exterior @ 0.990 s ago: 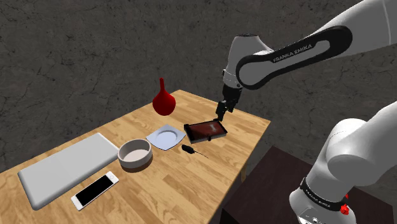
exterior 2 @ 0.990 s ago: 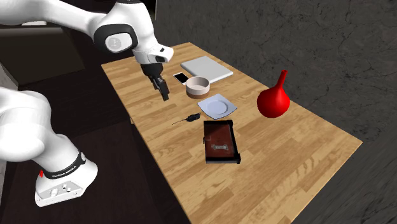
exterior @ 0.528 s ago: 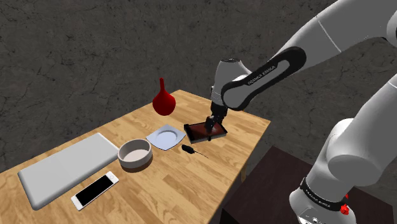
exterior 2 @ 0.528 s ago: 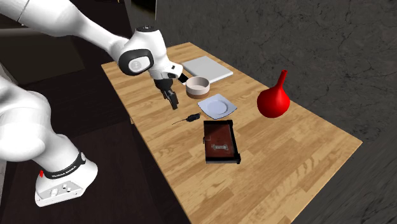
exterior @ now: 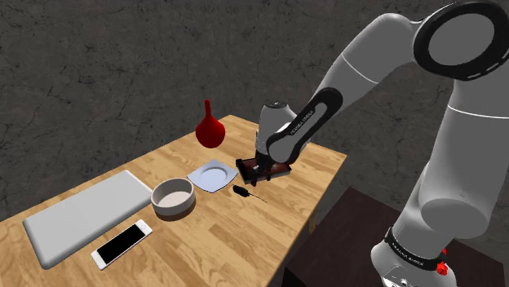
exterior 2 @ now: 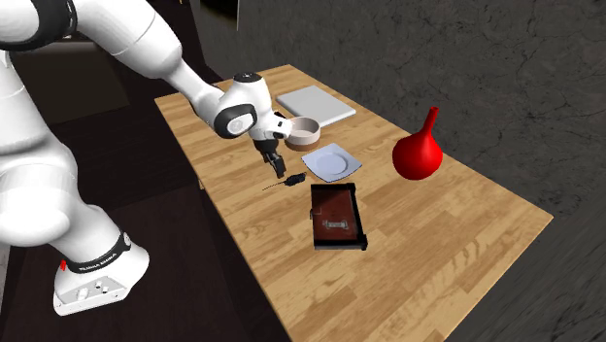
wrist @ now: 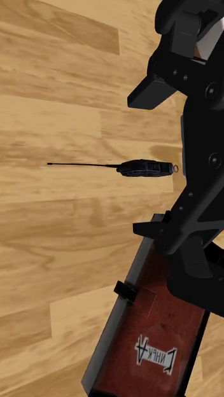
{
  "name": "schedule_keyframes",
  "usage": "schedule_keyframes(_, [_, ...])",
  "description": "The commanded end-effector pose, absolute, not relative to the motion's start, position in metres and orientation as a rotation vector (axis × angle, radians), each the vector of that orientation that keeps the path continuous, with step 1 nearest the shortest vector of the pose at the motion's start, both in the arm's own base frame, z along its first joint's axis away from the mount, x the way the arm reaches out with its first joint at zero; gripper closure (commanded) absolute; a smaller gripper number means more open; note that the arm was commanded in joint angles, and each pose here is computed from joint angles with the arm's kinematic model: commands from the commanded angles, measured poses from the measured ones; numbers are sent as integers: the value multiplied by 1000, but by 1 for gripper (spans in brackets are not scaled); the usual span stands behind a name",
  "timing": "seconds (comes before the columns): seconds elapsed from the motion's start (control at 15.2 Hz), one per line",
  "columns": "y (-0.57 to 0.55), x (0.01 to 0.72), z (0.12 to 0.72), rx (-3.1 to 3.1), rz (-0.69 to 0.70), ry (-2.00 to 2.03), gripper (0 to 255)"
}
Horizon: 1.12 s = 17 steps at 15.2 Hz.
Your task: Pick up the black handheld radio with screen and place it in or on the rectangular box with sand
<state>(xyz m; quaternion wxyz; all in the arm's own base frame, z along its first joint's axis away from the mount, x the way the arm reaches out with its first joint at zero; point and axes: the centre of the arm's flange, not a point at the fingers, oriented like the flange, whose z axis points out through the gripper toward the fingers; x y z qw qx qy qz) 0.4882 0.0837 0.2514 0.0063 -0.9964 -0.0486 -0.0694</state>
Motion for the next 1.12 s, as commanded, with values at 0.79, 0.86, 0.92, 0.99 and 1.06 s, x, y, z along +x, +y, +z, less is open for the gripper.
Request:
schedule_keyframes(0.79, [105,536,139,-3111,-226,-157,0])
schedule_keyframes(0.86, [105,536,136,-3111,-226,-157,0])
schedule_keyframes(0.92, [105,536,136,-3111,-226,-157,0])
schedule_keyframes(0.99, [105,536,136,-3111,-226,-157,0])
schedule_keyframes(1.06, [105,536,136,-3111,-226,-157,0])
